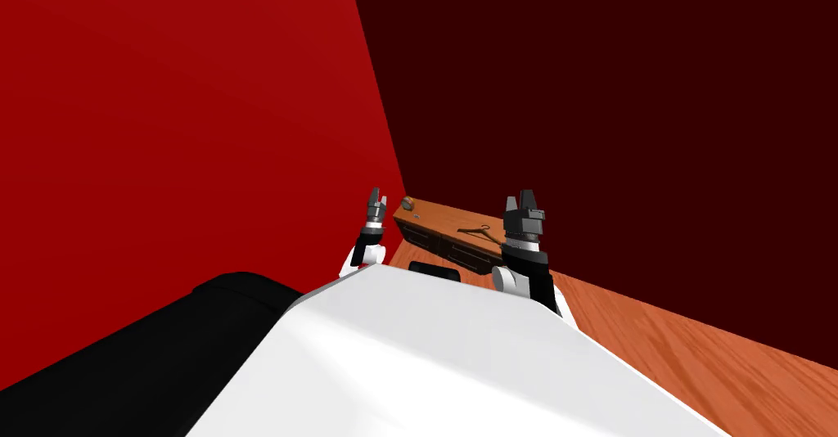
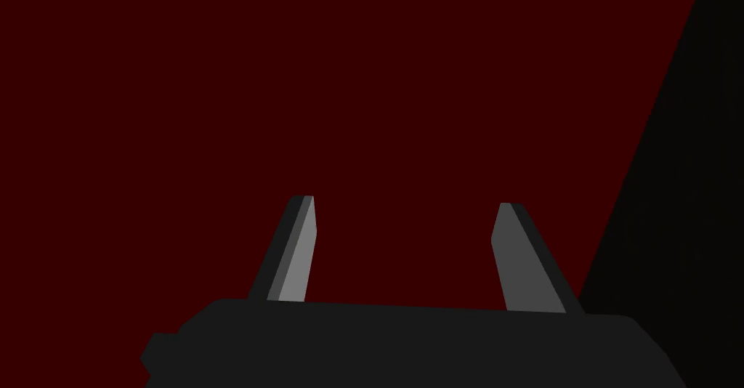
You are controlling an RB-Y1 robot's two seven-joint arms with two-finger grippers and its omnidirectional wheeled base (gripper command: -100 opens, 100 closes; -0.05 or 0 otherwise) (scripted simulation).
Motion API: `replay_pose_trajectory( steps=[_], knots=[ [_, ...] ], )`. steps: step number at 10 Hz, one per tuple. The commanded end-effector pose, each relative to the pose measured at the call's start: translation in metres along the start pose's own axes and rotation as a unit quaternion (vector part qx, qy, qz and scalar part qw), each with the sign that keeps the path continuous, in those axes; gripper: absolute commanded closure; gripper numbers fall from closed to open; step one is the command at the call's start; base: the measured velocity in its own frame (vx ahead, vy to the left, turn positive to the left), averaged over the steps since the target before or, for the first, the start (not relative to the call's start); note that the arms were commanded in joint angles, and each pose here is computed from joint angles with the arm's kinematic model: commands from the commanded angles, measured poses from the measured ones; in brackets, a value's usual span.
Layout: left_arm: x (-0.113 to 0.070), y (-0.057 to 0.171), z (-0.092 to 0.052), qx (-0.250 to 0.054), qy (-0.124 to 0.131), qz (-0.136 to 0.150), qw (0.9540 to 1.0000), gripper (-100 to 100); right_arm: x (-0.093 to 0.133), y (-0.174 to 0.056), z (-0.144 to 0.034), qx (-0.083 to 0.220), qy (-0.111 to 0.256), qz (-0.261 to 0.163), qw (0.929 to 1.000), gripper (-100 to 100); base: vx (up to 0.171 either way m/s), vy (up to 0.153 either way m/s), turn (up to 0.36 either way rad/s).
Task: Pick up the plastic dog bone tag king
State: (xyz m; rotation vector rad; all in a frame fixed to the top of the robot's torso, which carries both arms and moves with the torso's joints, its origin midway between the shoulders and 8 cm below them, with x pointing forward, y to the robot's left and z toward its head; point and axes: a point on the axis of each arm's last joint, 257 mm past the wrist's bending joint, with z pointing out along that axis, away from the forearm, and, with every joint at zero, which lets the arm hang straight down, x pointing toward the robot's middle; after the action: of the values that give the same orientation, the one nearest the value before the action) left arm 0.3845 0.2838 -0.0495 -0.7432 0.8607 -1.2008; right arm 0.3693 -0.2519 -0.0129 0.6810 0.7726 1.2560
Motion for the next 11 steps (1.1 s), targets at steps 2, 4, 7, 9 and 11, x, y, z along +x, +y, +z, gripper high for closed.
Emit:
replay_pose_trajectory(
  steps=[2, 4, 7, 9, 11],
  knots=[
    [-0.013, 0.028, 0.003, -0.043, 0.010, -0.002, 0.9990, -100, 0.000, 0.000, 0.000, 0.000, 0.000, 0.000, 1.0000, 0, -0.068, 0.109, -0.387],
    [-0.019, 0.042, 0.004, -0.063, 0.009, -0.014, 0.9979, -100, 0.000, 0.000, 0.000, 0.000, 0.000, 0.000, 1.0000, 0, -0.051, 0.075, -0.150],
    [-0.031, 0.072, 0.003, -0.108, 0.009, -0.027, 0.9938, -100, 0.000, 0.000, 0.000, 0.000, 0.000, 0.000, 1.0000, 0, -0.071, 0.089, -0.367],
    [-0.046, 0.101, 0.001, -0.151, 0.007, -0.036, 0.9879, -100, 0.000, 0.000, 0.000, 0.000, 0.000, 0.000, 1.0000, 0, -0.055, 0.076, -0.395],
    [-0.054, 0.121, -0.003, -0.180, 0.003, -0.050, 0.9823, -100, 0.000, 0.000, 0.000, 0.000, 0.000, 0.000, 1.0000, 0, -0.055, 0.067, -0.305]
  ],
)
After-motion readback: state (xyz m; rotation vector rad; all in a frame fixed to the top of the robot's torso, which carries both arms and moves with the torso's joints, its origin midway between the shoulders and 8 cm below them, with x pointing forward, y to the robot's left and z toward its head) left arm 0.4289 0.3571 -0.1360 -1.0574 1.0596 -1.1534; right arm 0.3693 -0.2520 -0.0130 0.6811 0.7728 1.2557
